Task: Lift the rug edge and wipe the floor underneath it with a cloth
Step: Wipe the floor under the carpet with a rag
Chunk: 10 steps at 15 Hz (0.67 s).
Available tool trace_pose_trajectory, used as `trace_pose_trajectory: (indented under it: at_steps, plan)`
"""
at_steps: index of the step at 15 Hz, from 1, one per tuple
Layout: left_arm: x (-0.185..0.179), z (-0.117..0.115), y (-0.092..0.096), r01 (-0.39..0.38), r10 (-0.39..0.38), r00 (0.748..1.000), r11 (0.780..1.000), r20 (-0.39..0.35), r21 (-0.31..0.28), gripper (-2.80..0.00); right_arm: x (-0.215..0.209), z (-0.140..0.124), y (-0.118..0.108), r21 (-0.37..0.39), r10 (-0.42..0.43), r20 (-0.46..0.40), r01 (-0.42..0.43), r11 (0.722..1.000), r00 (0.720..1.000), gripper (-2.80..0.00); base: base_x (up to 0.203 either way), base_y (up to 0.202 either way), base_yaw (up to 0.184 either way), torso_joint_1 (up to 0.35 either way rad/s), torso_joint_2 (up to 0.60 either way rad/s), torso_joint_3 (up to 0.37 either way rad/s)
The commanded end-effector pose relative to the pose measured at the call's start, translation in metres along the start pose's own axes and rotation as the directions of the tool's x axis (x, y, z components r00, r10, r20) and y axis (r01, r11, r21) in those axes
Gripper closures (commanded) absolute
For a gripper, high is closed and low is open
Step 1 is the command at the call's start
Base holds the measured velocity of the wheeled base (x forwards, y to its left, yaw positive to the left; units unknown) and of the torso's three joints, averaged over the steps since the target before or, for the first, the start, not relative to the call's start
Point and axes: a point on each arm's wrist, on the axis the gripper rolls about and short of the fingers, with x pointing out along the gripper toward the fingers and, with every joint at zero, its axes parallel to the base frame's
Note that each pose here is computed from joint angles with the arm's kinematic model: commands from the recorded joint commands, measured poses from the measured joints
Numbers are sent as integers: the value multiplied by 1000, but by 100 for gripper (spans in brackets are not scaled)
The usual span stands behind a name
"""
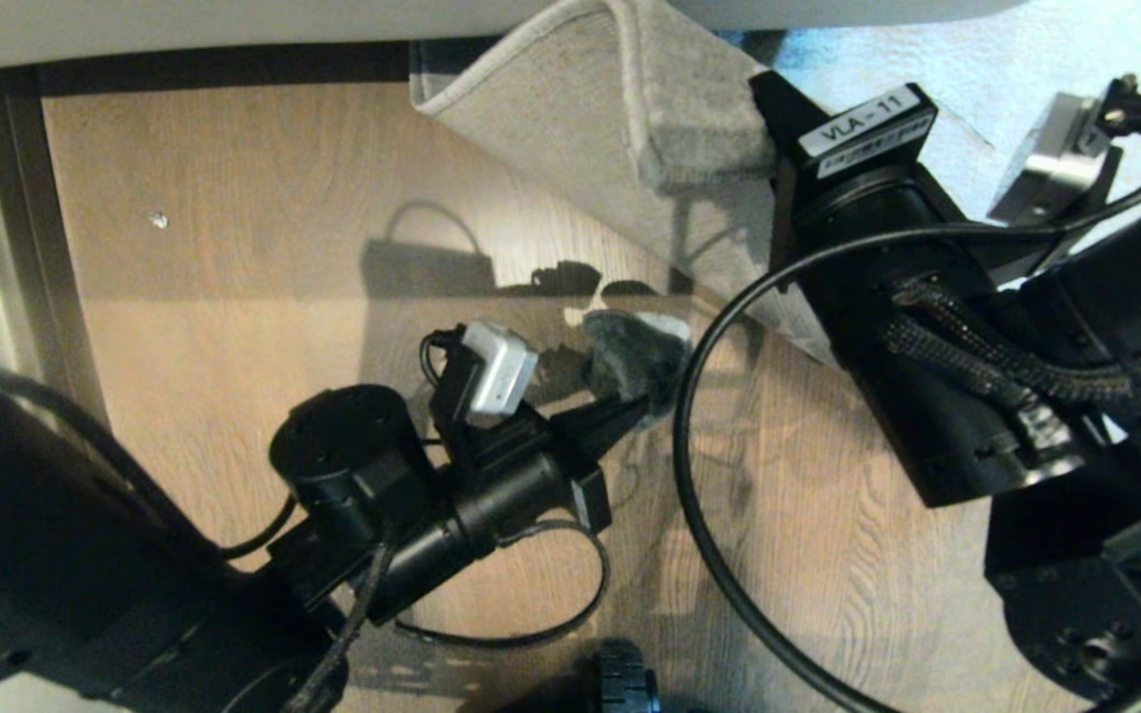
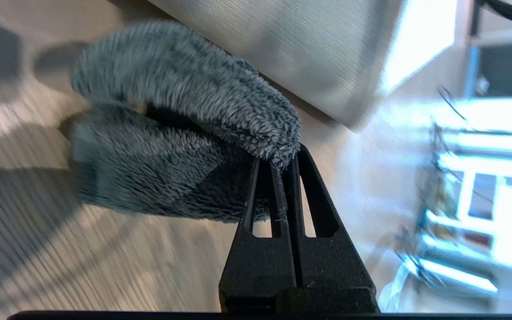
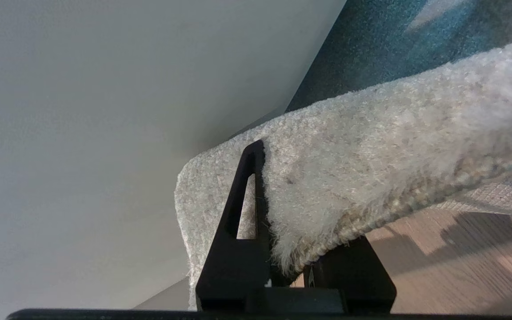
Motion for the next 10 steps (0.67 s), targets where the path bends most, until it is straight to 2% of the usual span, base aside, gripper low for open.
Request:
trace_pose_trajectory:
  at_steps: [1, 6, 10]
  plan:
    - [19, -10, 16, -28, 28, 1000, 1000, 15, 5, 0, 0, 4, 3, 22, 24, 31, -25, 999, 999, 0, 0, 0, 0, 0, 0, 0]
    - [11, 5, 64, -159, 156, 985, 987, 68, 33, 0, -1, 8, 7, 29, 32, 41, -33, 999, 999, 0, 0, 0, 0, 0, 0, 0]
    - [-12, 32, 99, -278, 268, 954, 959, 137, 61, 0, -1, 10, 9, 31, 37, 43, -39, 999, 998, 0, 0, 0, 0, 0, 0, 0]
